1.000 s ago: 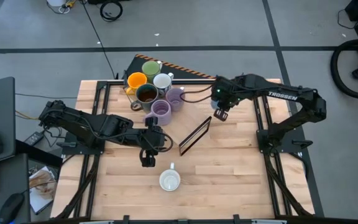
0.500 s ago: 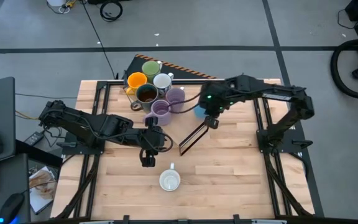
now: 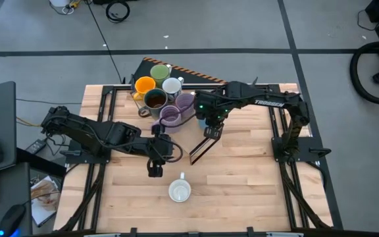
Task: Place coffee mugs
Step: Put the blue mug on the shelf
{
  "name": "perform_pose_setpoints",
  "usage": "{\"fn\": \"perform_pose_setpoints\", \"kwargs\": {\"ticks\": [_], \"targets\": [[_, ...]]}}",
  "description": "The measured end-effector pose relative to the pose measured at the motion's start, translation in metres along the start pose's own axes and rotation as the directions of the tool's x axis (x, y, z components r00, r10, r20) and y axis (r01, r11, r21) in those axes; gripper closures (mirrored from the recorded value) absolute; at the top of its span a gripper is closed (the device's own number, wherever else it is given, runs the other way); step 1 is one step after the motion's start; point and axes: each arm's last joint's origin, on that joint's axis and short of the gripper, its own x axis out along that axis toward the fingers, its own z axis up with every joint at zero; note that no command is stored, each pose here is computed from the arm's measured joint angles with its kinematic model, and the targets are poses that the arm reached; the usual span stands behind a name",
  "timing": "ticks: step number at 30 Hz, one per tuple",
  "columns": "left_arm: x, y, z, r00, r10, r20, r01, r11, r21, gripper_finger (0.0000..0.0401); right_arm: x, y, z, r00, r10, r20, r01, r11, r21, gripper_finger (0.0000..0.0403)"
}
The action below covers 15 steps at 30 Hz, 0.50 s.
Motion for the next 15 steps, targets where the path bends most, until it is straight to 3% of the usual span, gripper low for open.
{"fn": "perform_pose_setpoints", "kwargs": {"ticks": [9,15], "targets": [[-0.0002,0.0004,-0.0026,1.0,0.004,-0.025,-0.004,1.0,-0.014,0.026,0.0027,0.0012,0.0015,0.999,0.037,-0.009,-0.037,0.999,-0.002,0.0363],[-0.0002,0.0004,-0.0026,1.0,0.004,-0.025,-0.004,1.0,-0.015,0.026,0.0036,0.0017,0.0045,0.999,0.044,0.019,-0.044,0.999,-0.004,0.0325]]}}
